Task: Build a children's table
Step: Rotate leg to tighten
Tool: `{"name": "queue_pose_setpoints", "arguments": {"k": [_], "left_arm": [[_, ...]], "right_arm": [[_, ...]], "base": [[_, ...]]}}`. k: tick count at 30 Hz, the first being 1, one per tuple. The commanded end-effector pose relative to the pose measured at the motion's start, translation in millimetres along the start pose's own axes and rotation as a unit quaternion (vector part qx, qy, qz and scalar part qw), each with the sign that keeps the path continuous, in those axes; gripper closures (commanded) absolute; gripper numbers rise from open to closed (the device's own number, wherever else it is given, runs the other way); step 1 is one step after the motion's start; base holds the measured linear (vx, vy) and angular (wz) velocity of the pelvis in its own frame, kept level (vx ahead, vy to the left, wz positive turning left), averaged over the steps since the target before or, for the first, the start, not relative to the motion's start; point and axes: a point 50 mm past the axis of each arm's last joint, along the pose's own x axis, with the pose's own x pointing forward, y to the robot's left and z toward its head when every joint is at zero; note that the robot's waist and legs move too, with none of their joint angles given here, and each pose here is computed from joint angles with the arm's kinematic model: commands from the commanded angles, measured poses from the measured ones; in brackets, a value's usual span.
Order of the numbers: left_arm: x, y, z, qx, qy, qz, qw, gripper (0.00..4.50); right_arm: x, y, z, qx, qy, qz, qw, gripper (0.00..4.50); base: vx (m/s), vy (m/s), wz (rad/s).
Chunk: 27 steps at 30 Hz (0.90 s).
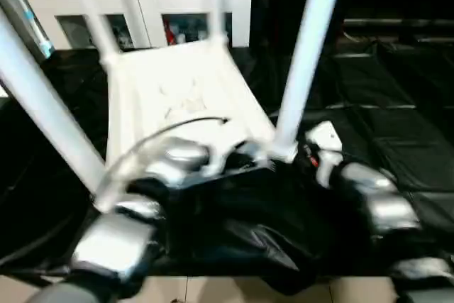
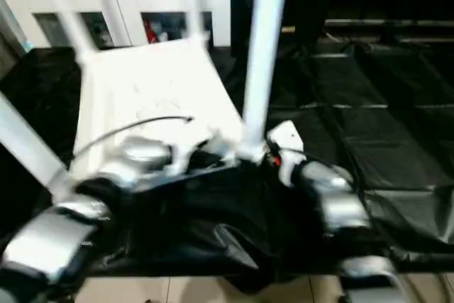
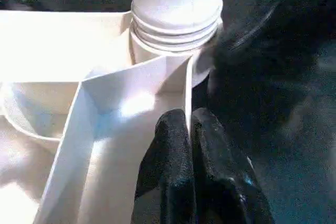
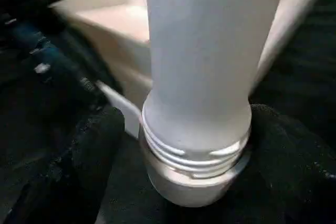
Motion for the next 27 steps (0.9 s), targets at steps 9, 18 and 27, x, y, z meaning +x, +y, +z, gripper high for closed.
{"name": "queue_pose_setpoints", "arguments": {"k": [9, 18, 27], "left_arm": [[-10.2, -5.0, 0.9, 0.017, -0.019, -0.064, 0.998, 4.50], [-11.6, -6.2, -0.8, 0.016, -0.021, -0.067, 0.997, 4.50], [-3.4, -3.5, -0.8, 0.009, -0.014, -0.016, 1.000, 4.50]], "right_arm": [[2.0, 9.9, 5.5, -0.011, 0.010, 0.094, 0.995, 0.52], [8.4, 13.5, 6.7, 0.003, -0.003, 0.105, 0.994, 1.22], [14.0, 20.8, -8.5, 0.044, -0.001, 0.055, 0.998, 1.74]], "base": [[0.000, 0.000, 0.00], [0.000, 0.000, 0.00], [0.000, 0.000, 0.00]]}}
